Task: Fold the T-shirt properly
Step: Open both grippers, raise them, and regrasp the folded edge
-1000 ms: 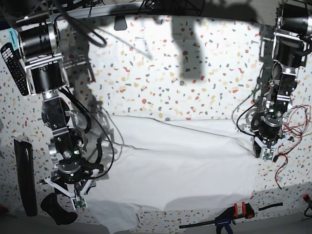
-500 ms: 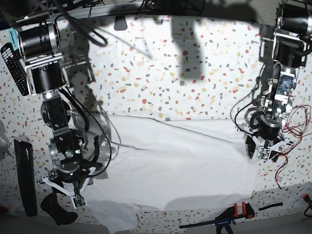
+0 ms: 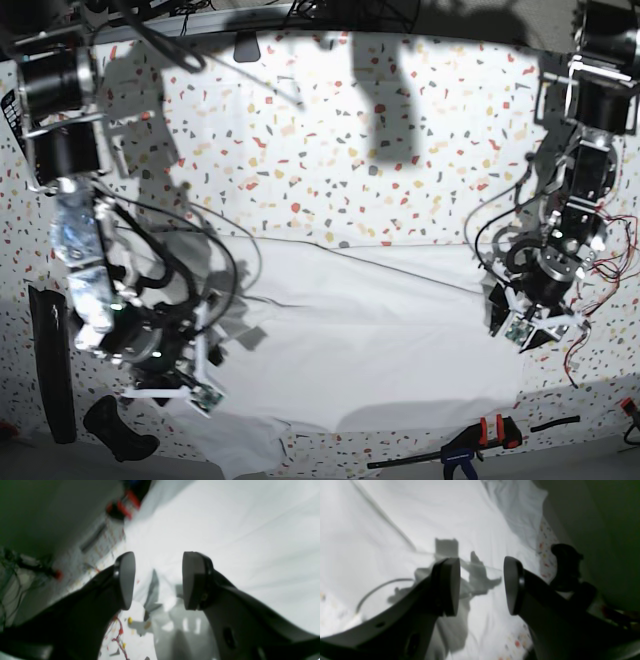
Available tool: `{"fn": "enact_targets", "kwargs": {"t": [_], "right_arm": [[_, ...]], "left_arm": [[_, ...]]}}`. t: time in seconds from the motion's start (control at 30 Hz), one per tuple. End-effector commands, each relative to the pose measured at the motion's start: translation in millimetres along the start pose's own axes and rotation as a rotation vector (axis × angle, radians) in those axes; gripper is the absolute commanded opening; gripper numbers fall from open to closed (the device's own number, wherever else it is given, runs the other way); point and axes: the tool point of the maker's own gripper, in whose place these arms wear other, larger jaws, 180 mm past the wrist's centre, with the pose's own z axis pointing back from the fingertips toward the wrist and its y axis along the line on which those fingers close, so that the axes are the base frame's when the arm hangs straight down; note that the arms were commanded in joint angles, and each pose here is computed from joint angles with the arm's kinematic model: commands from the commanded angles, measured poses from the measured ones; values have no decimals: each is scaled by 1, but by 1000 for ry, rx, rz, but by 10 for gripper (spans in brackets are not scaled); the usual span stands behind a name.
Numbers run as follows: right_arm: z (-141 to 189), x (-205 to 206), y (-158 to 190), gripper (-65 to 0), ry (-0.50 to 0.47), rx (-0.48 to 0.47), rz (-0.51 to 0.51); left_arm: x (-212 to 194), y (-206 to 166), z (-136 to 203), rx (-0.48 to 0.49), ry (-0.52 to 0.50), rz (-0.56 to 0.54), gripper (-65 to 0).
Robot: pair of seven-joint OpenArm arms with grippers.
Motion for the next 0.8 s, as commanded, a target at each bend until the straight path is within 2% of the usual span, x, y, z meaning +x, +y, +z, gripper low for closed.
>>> {"fn": "enact_targets", "kwargs": {"t": [0.0,0.1,0.2,0.37,0.43,0.5,0.53,0.6,0.77], "right_arm": [[14,6,-14,-370,-7,-19,26],[36,-12,-7,-370,49,35,33],[47,-48,13,-370,135,115,26],[60,-111,45,-370,288,203,35],[64,-126,50,-371,319,209,52],[67,-139,56,-374,347,222,71],[68,-144,59,-399,359,222,91],[68,-154,64,-455,375,218,152],[65,-170,78,-462,427,209,320]], "left_arm": [[21,13,7,10,-48,-42,-387],[33,-6,34,-87,-52,-136,-397],[28,-31,59,-201,-37,-216,-397],[-6,-72,85,-328,14,-189,-397],[-7,-83,89,-347,-4,-201,-396],[-8,-89,88,-346,-10,-261,-396],[-8,-90,87,-335,-13,-288,-395],[-8,-94,84,-312,-14,-337,-382],[-25,-116,81,-291,45,-468,-379]]}}
